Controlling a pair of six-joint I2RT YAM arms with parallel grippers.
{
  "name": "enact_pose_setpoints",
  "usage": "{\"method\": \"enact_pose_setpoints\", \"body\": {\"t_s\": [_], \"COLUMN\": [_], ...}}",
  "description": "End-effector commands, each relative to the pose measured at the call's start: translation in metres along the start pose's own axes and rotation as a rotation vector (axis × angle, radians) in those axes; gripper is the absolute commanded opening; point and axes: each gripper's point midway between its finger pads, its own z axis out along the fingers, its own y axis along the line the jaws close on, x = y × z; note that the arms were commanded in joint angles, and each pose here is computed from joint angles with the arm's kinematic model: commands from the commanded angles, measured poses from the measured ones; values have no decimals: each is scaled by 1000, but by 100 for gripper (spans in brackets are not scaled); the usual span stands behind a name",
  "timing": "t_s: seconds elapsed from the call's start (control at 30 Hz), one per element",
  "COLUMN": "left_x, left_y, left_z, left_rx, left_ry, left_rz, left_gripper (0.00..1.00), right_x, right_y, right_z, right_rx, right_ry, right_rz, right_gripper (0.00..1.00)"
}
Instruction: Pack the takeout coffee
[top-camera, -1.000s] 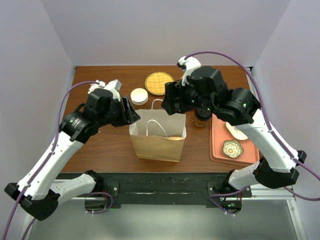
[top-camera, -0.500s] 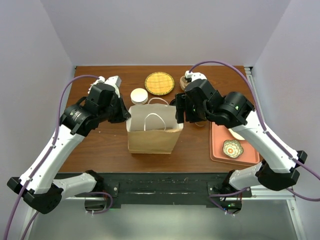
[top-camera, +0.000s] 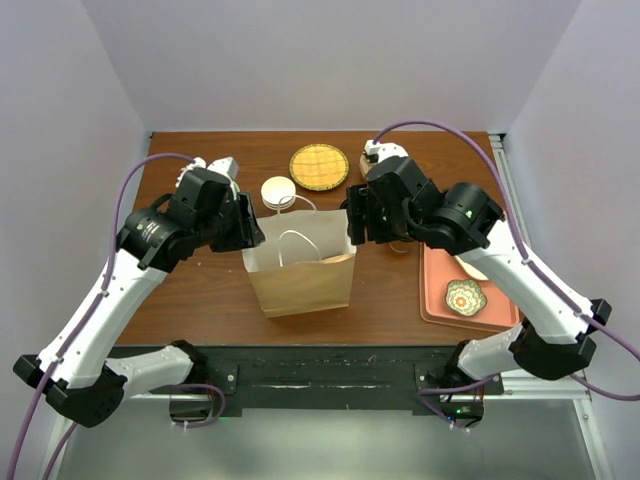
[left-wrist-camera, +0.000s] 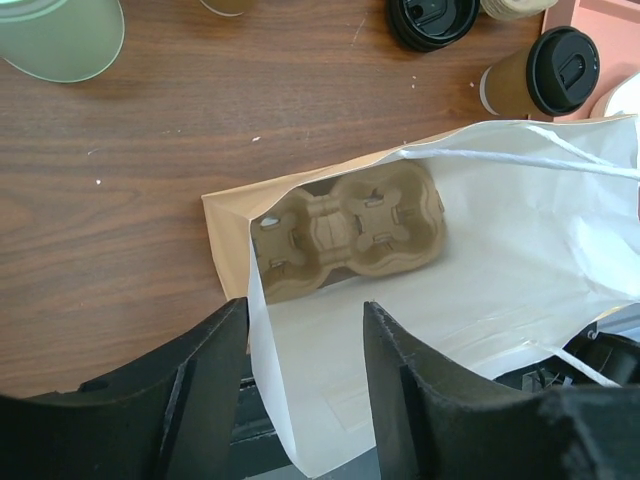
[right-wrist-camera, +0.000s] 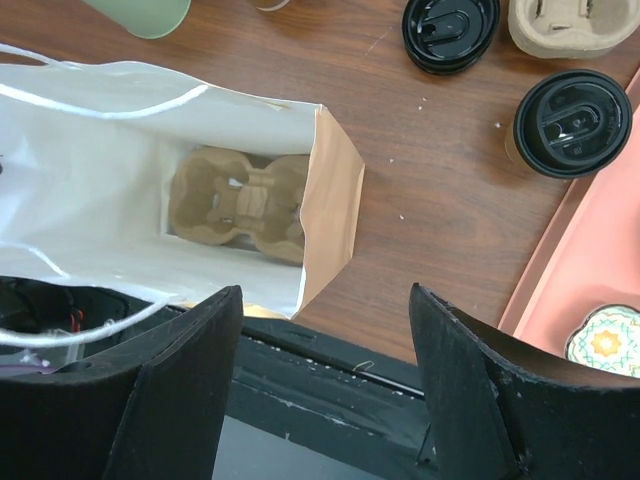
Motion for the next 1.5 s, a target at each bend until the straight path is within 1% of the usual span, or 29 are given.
{"method": "enact_pose_setpoints", "body": {"t_s": [0.0, 0.03, 0.07, 0.1, 0.13, 0.17, 0.2, 0.23, 0.27, 0.3, 0.33, 0.4, 0.43, 0.47, 0.6, 0.77, 0.87, 1.0, 1.13, 1.17, 1.2, 1.23, 1.27, 1.3, 1.33, 1.4, 1.43, 1.47], "left_x": [2, 4, 7, 8, 9, 11, 11, 12, 13, 12, 11, 8, 7, 5, 2, -8, -18, -25, -29, -28, -26, -25, -22, -21, -18, -19, -18, -18], "left_y": [1, 2, 3, 4, 3, 5, 3, 3, 2, 1, 0, -1, -3, -5, -10, -23, -27, -33, -39, -38, -36, -34, -27, -25, -21, -20, -19, -22], "left_z": [-9, -9, -7, -7, -7, -5, -5, -4, -4, -4, -5, -8, -9, -10, -17, -32, -43, -50, -53, -51, -50, -48, -45, -44, -41, -43, -41, -41], "left_rx": [6, 3, 2, 0, 1, -2, 6, 11, 16, 19, 25, 30, 36, 40, 49, 86, 97, 101, 122, 120, 113, 101, 75, 70, 58, 70, 72, 88], "left_ry": [-5, -2, 7, 9, 12, 19, 18, 19, 20, 18, 13, 7, 4, 2, 10, 2, -21, -20, -24, -20, -19, -19, -23, -29, -27, -55, -54, -56], "left_rz": [-28, -32, -34, -34, -36, -41, -42, -42, -44, -44, -46, -49, -55, -61, -96, -134, -146, -139, -152, -154, -154, -162, -166, -167, -166, -170, -161, -161], "left_gripper": [51, 49, 44, 41, 38, 31, 28, 24, 17, 13, 6, 0, 0, 0, 0, 0, 0, 0, 0, 0, 0, 16, 29, 40, 53, 61, 63, 63], "right_x": [2, 4, 2, 2, 3, 2, 2, 4, 5, 6, 6, 5, 3, 4, -3, -21, -24, -28, -39, -39, -38, -34, -33, -33, -30, -31, -32, -34], "right_y": [10, 9, 11, 11, 11, 11, 11, 12, 11, 11, 12, 10, 10, 7, 3, 5, 6, 9, 14, 13, 13, 10, 9, 6, 3, 1, 1, 0], "right_z": [19, 24, 28, 31, 35, 38, 39, 44, 45, 47, 49, 49, 47, 48, 39, 12, 6, 1, -9, -8, -7, -3, -3, -3, 0, 0, 0, -1], "right_rx": [-16, -4, -6, -4, 8, 13, 17, 23, 26, 30, 31, 39, 43, 56, 82, 49, 41, 34, 7, 9, 13, 25, 32, 47, 61, 68, 67, 69], "right_ry": [12, 19, 10, 8, 13, 12, 12, 22, 27, 35, 36, 35, 27, 34, 27, -12, -12, -4, -30, -30, -30, -19, -20, -26, -18, -28, -32, -41], "right_rz": [-48, -55, -55, -64, -71, -74, -80, -89, -93, -100, -101, -108, -108, -112, -111, -82, -88, -84, -73, -79, -84, -92, -94, -92, -95, -100, -100, -102], "right_gripper": [66, 64, 61, 54, 50, 45, 39, 36, 33, 29, 20, 12, 3, 0, 0, 0, 0, 0, 0, 4, 12, 37, 47, 50, 52, 52, 51, 49]}}
